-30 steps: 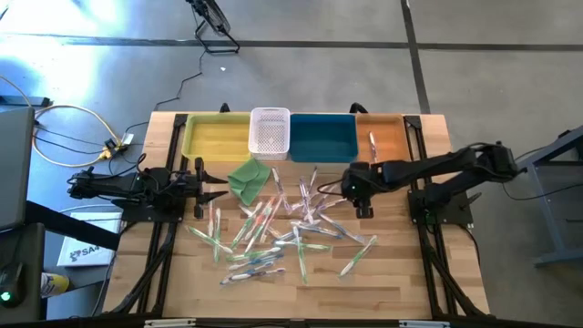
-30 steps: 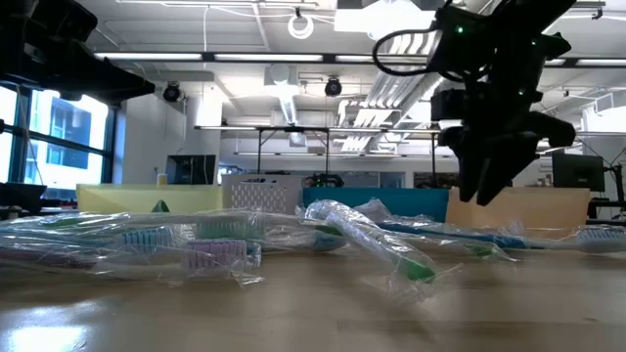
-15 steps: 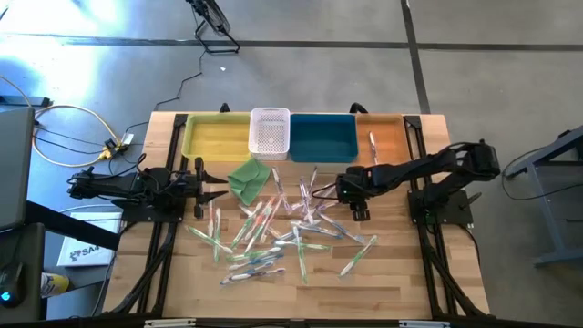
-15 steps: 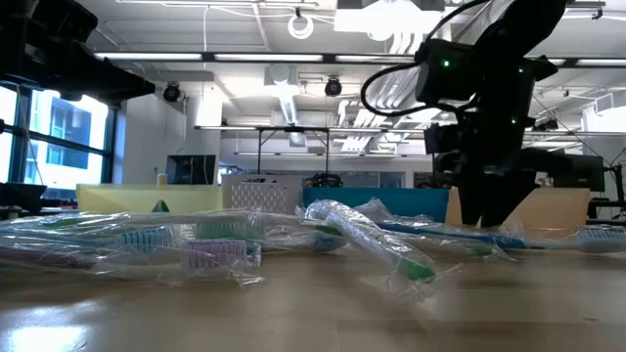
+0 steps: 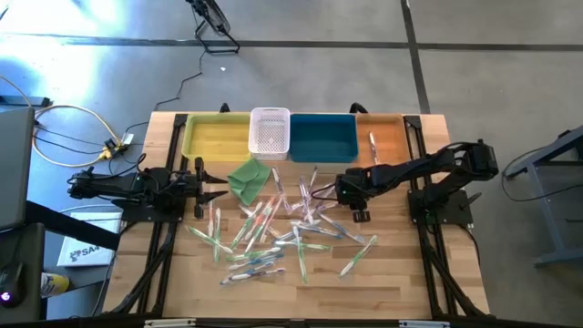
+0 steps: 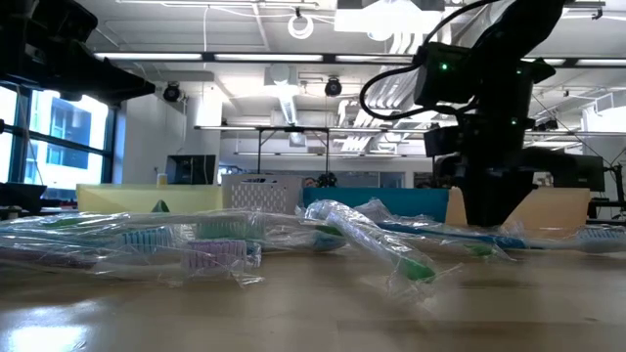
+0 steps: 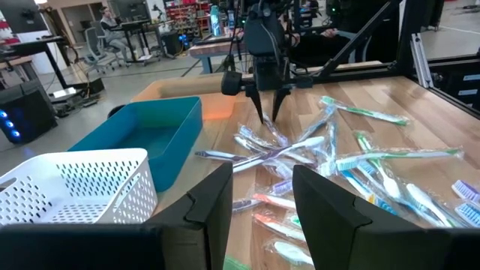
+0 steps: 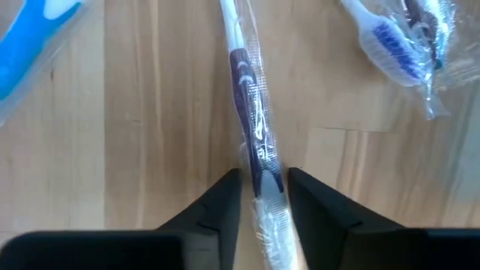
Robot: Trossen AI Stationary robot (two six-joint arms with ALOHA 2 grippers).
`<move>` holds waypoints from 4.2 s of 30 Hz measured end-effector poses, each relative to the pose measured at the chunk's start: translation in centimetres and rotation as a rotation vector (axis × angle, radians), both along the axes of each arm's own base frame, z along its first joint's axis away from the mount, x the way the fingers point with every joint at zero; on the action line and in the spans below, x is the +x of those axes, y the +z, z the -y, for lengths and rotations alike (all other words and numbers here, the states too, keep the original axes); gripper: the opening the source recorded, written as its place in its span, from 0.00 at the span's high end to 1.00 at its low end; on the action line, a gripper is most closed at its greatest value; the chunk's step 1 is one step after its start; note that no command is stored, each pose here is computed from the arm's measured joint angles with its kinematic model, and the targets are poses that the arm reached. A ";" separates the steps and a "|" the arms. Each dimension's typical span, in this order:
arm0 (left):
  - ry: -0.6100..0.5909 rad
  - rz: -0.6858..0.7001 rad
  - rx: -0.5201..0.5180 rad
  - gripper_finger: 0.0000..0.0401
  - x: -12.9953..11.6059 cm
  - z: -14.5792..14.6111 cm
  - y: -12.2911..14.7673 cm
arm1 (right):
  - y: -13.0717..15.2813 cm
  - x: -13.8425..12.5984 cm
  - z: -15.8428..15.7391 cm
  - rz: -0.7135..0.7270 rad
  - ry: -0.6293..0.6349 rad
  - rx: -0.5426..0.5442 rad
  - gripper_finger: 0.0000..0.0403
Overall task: Pick & Place Toothbrushes
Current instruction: Put the violet toothbrush into the orange bin
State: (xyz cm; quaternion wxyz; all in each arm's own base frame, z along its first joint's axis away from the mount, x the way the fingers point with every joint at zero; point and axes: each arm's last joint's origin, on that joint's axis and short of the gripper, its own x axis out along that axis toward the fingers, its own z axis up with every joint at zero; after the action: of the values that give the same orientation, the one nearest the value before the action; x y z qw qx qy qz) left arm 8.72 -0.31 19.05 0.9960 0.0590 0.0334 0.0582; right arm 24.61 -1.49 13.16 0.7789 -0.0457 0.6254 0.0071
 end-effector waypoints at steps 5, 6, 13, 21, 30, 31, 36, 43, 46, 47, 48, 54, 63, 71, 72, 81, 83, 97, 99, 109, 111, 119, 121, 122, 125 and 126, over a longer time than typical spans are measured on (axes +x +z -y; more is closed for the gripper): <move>0.000 0.000 0.000 0.66 0.0 0.0 0.0 | 0.0 -0.1 0.0 -0.007 0.001 0.000 0.90; 0.000 0.000 0.000 0.66 0.0 0.0 0.0 | 0.0 -0.1 0.0 -0.010 0.001 -0.001 0.91; 0.000 0.000 0.000 0.66 0.0 0.0 0.0 | -0.1 -0.4 -0.3 -0.047 0.004 0.000 0.91; -0.001 0.000 0.000 0.66 0.0 0.0 0.0 | 0.3 -0.8 -1.0 -0.051 0.030 0.000 0.94; -0.005 0.000 0.000 0.66 0.0 0.0 0.0 | 1.7 -1.5 -1.1 -0.019 -0.013 0.007 0.97; -0.005 0.000 0.000 0.66 0.0 0.0 0.0 | 1.9 -1.6 -1.1 -0.019 -0.013 0.006 0.97; -0.005 0.001 -0.001 0.66 0.0 0.0 0.0 | 2.4 -1.7 -1.1 0.000 -0.019 0.013 0.97; -0.004 0.001 -0.001 0.66 0.0 0.0 0.0 | 2.6 -1.9 -1.2 -0.003 -0.015 0.032 0.97; -0.003 0.001 -0.001 0.66 0.0 0.0 0.0 | 2.6 -1.9 -1.2 -0.001 -0.013 0.041 0.97; -0.002 0.001 -0.001 0.66 0.0 0.0 0.0 | 2.6 -1.9 -1.2 -0.002 -0.012 0.048 0.97; 0.000 0.001 0.000 0.66 0.0 0.0 0.0 | 2.6 -1.9 -1.2 -0.001 -0.016 0.053 0.97; 0.000 0.001 0.000 0.66 0.0 0.0 0.0 | 2.6 -1.9 -1.3 -0.002 -0.030 0.085 0.97; 0.000 0.002 0.000 0.66 0.0 0.0 0.0 | 5.1 -0.5 -1.2 0.028 -0.025 0.057 0.97; 0.000 0.002 0.000 0.66 0.0 0.0 0.0 | 9.0 0.6 -0.4 0.071 -0.113 -0.134 0.97; 0.000 0.001 0.000 0.66 0.0 0.0 0.0 | 9.4 0.5 -0.1 0.085 -0.137 -0.162 0.97; -0.001 0.002 -0.001 0.66 0.0 0.0 0.0 | 14.3 -3.2 2.9 0.309 -0.395 -0.227 0.97; -0.001 0.001 -0.001 0.66 0.0 0.0 0.0 | 15.5 -4.3 3.6 0.378 -0.470 -0.221 0.97; -0.003 -0.001 0.022 0.66 0.0 0.0 0.0 | 15.5 -7.6 7.8 0.509 -1.102 -0.421 0.97; -0.003 -0.001 0.022 0.66 0.0 0.0 0.0 | 14.1 -8.0 8.2 0.471 -1.143 -0.409 0.97; -0.006 -0.001 0.022 0.66 0.0 0.0 0.0 | 10.2 -9.6 10.2 0.419 -1.320 -0.308 0.97; -0.006 -0.001 0.022 0.66 0.0 0.0 0.0 | 10.1 -9.8 10.5 0.414 -1.347 -0.295 0.97; -0.005 -0.001 0.022 0.66 0.0 0.0 0.0 | 8.2 -8.8 11.4 0.302 -1.352 -0.274 0.97; -0.005 -0.001 0.022 0.66 0.0 0.0 0.0 | 7.5 -8.5 11.7 0.268 -1.345 -0.275 0.97; -0.005 -0.002 0.022 0.66 0.0 0.0 0.0 | 7.2 -8.3 11.8 0.255 -1.343 -0.277 0.97; -0.004 -0.002 0.022 0.66 0.0 0.0 0.0 | 6.2 -7.7 12.2 0.213 -1.338 -0.278 0.97; -0.002 -0.003 0.022 0.66 0.0 0.0 0.0 | 5.9 -7.6 12.3 0.199 -1.337 -0.279 0.97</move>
State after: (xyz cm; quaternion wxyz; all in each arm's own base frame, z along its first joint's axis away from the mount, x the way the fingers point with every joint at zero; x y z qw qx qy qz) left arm 8.72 -0.31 19.04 0.9953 0.0700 0.0342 0.0575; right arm 16.99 -13.77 19.07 0.6567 0.2496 0.4399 -0.5593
